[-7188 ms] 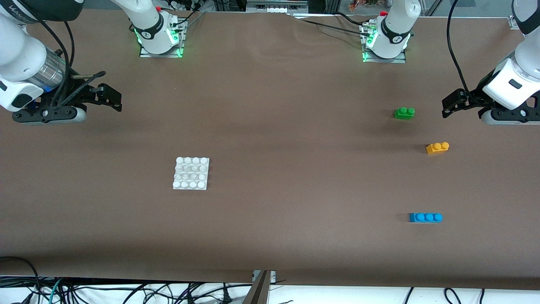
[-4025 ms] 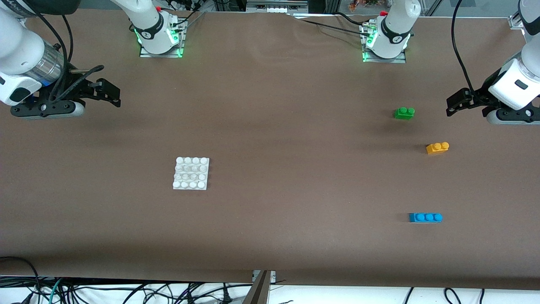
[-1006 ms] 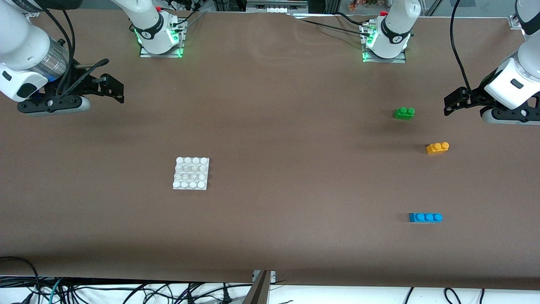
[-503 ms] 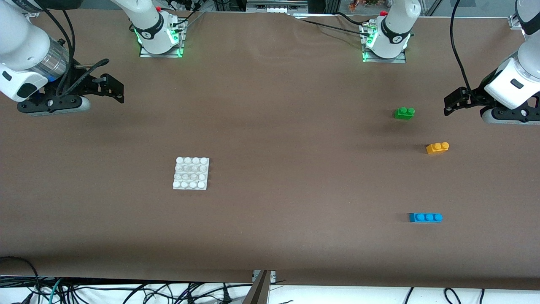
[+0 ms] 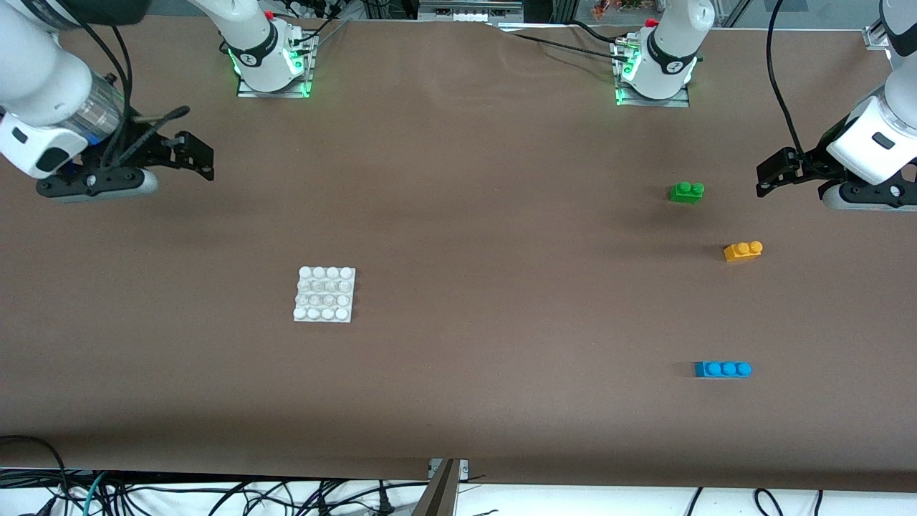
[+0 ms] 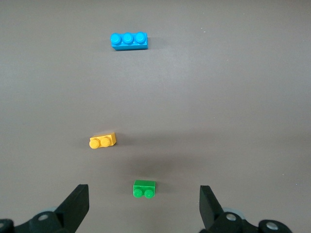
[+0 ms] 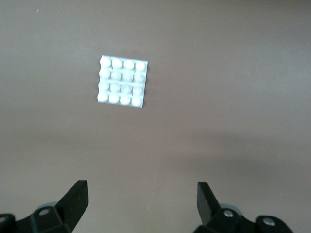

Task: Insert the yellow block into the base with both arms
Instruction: 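Reach the right gripper down to the white base plate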

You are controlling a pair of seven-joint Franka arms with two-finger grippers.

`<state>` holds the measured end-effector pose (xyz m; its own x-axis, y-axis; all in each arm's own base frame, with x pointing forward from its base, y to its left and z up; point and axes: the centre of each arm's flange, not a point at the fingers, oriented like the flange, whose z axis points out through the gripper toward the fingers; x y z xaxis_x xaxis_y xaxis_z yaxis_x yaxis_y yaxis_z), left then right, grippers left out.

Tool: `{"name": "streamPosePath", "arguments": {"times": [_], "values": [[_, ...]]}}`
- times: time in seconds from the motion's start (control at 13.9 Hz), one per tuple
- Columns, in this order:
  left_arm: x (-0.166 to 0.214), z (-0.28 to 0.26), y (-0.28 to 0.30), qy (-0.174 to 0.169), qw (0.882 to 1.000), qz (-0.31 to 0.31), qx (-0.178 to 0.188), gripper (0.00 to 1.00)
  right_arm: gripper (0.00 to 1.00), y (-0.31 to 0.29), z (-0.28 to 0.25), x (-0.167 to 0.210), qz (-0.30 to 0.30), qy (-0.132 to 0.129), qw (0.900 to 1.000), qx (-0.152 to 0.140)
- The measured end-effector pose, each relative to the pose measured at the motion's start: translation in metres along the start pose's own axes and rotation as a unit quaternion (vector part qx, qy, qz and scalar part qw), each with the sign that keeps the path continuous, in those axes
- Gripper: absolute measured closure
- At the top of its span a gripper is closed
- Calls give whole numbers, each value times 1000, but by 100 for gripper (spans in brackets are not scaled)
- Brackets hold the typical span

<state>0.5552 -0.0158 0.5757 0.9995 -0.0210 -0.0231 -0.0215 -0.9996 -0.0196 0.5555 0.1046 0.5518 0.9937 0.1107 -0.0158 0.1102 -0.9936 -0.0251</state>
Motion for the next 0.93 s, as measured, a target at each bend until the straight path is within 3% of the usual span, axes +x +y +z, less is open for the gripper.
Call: {"name": "streamPosePath", "arguments": {"times": [0.22, 0.43, 0.93], "values": [[5, -1, 1, 1, 1000, 1, 0, 0, 1, -3, 86, 12, 9, 21, 1000, 1], [6, -2, 6, 1, 1000, 5, 0, 0, 1, -17, 162, 27, 47, 25, 999, 4], [6, -4, 6, -3, 1000, 5, 0, 0, 2, -47, 291, 70, 121, 51, 991, 26]]}}
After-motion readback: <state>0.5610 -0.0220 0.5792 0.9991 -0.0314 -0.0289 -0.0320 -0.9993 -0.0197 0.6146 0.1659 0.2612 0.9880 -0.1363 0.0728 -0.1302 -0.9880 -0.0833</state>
